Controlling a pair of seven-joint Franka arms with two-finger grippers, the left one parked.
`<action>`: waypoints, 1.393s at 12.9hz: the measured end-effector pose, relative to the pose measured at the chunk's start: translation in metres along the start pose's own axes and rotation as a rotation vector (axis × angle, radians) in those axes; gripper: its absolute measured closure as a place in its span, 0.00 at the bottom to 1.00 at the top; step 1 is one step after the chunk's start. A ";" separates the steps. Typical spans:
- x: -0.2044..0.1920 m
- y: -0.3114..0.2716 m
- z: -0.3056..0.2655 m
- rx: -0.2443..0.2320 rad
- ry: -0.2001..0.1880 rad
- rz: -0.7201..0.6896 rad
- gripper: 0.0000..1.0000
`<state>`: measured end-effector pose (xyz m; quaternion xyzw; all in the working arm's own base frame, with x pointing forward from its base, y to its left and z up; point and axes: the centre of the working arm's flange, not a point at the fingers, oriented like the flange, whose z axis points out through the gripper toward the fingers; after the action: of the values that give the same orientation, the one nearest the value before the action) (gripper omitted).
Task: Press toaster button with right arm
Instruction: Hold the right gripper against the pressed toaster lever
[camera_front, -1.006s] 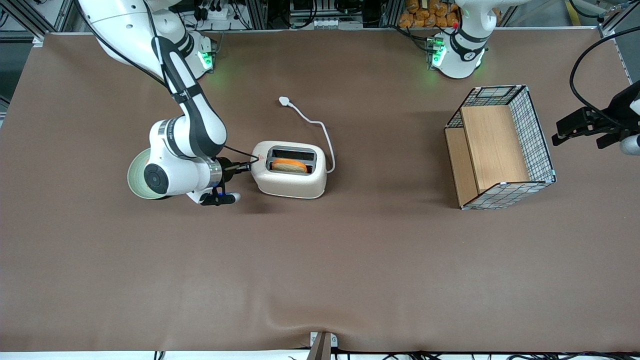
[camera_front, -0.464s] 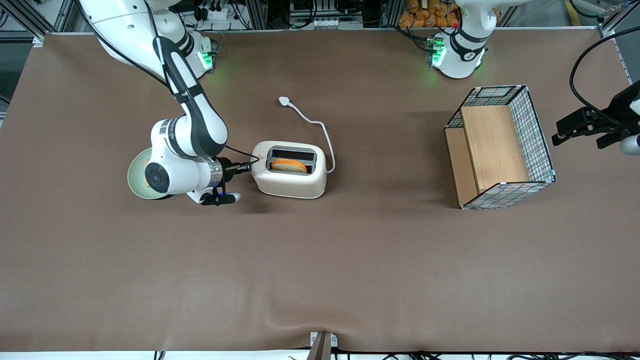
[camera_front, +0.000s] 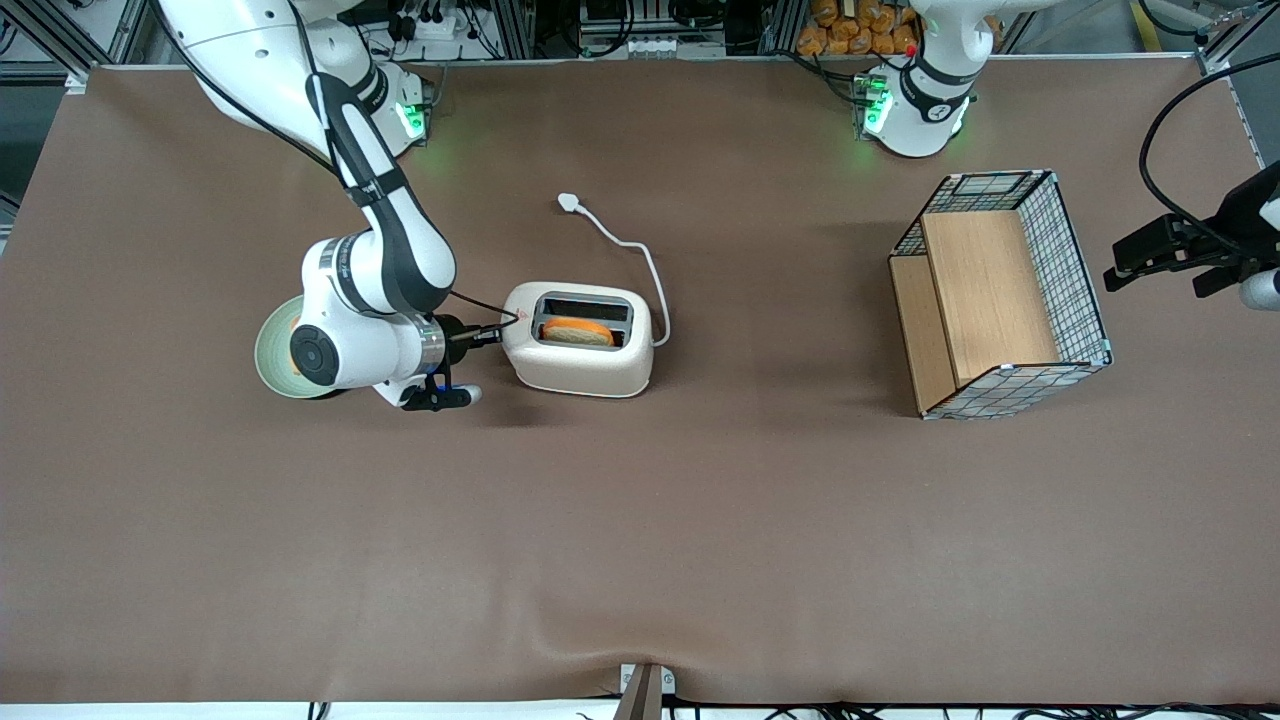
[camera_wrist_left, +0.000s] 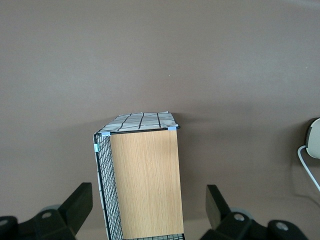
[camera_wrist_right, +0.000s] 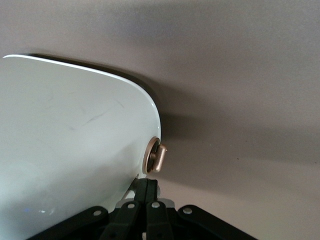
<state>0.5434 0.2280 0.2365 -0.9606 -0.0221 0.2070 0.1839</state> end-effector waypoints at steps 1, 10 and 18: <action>0.000 0.002 0.000 0.011 0.000 0.001 0.99; 0.000 0.012 0.001 0.069 0.000 -0.019 0.99; 0.000 0.018 0.002 0.100 0.002 -0.051 0.99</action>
<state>0.5423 0.2120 0.2287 -0.9496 -0.0361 0.2021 0.2369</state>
